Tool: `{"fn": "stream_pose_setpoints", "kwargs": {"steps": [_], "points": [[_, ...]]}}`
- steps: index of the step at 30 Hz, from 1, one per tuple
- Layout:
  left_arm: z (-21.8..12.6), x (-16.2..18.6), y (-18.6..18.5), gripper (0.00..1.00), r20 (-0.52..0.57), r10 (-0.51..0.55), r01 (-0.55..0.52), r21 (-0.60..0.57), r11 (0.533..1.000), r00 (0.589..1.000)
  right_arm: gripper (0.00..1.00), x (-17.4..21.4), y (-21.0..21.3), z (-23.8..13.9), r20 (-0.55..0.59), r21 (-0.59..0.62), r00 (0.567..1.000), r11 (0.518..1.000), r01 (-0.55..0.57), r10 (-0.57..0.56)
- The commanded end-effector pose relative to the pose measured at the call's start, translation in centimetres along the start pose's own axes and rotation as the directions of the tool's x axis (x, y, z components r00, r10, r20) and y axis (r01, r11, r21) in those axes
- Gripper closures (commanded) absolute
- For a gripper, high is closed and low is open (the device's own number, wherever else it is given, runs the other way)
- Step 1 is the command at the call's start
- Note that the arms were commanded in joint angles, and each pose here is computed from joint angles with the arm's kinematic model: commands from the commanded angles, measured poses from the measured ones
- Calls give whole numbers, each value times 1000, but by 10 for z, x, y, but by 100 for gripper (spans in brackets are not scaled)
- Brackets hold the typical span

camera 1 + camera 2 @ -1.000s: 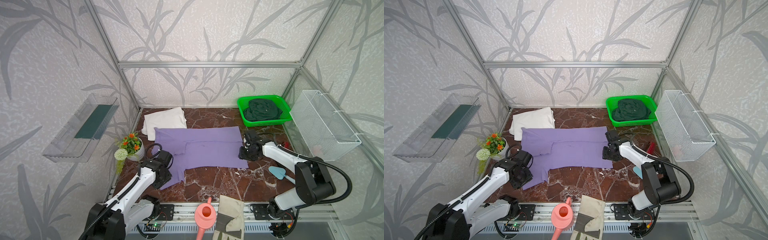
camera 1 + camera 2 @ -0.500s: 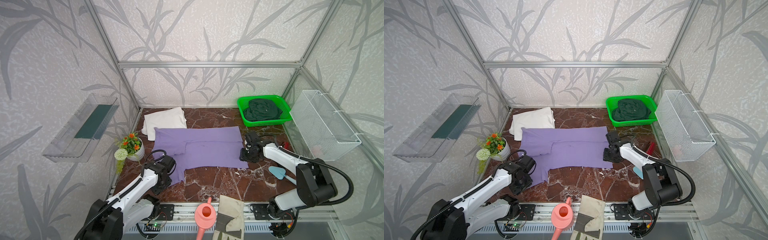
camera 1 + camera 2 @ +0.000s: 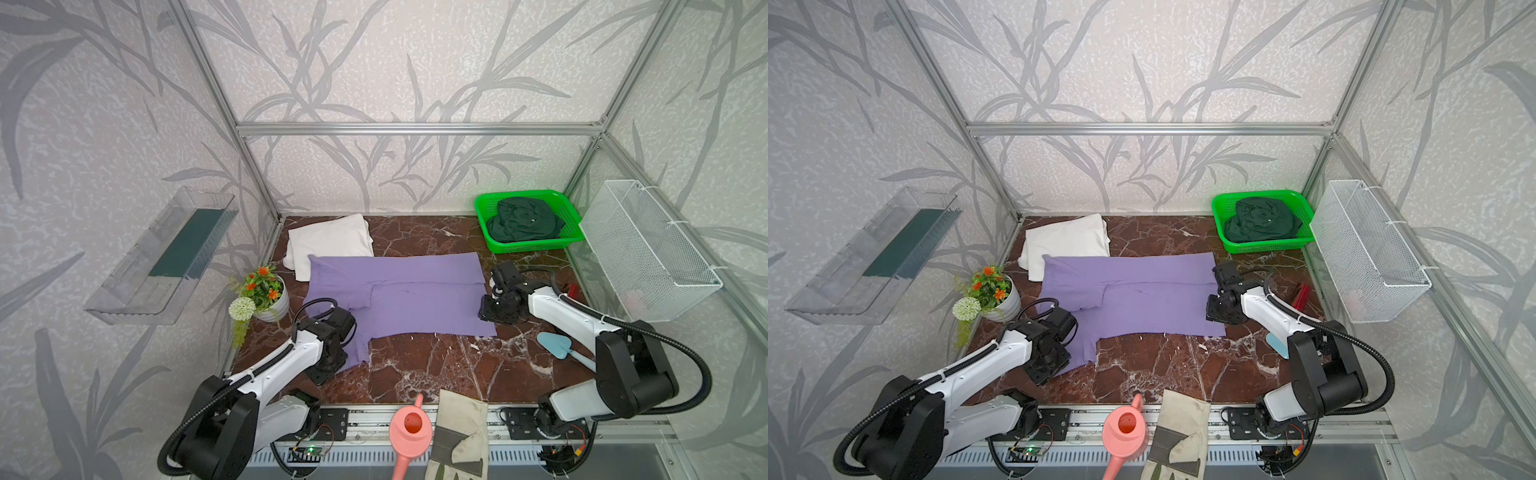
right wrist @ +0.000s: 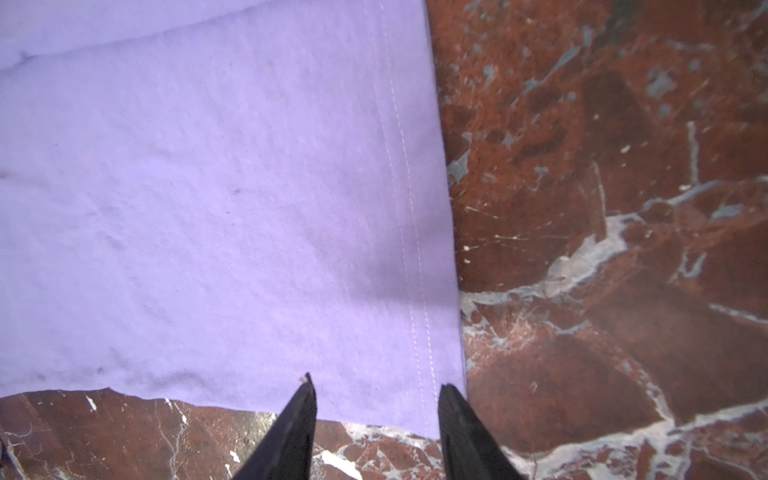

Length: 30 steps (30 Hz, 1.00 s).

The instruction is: Fold and stack the t-shirts

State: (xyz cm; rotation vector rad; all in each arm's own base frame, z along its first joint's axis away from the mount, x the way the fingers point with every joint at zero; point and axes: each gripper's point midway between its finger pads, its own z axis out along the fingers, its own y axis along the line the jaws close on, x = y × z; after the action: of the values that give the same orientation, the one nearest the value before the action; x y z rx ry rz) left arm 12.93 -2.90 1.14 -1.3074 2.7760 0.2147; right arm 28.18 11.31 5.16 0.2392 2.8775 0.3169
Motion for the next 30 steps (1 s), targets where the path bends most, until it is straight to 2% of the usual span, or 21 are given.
{"fn": "stream_pose_setpoints", "kwargs": {"steps": [1,5,8,11,13,17,21,23,26,27,30], "points": [[23,9,6,61,-24,-16,15,-24,1000,1000,50,1,-1,2,-10,-1,1000,1000,-1,1],[25,9,5,73,-28,-4,4,-25,1000,1000,51,2,-4,3,-18,10,1000,1000,-14,14],[26,10,4,86,-30,-2,2,-21,1000,1000,51,3,-9,3,-14,21,999,999,-34,35],[30,11,3,88,-36,1,-1,-13,1000,999,51,7,-15,6,-21,21,998,998,-58,59],[33,13,3,88,-42,0,-1,-8,1000,999,51,7,-15,7,-20,9,998,998,-67,67],[31,15,-3,75,-50,28,-27,29,999,998,51,8,-13,7,-21,-4,998,998,-67,67],[35,17,-8,71,-61,30,-27,57,998,998,51,5,-11,7,-20,-11,998,998,-62,62],[41,21,-7,77,-75,25,-21,54,998,997,51,5,-9,6,-20,-17,998,998,-56,56],[41,22,-7,97,-77,29,-25,48,999,997,51,4,-10,6,-22,-12,998,998,-54,54],[39,20,-6,100,-71,27,-23,47,999,997,51,4,-11,6,-21,-11,998,998,-56,55],[30,15,-7,100,-47,32,-30,50,998,998,51,6,-14,8,-22,-7,997,997,-73,73]]}}
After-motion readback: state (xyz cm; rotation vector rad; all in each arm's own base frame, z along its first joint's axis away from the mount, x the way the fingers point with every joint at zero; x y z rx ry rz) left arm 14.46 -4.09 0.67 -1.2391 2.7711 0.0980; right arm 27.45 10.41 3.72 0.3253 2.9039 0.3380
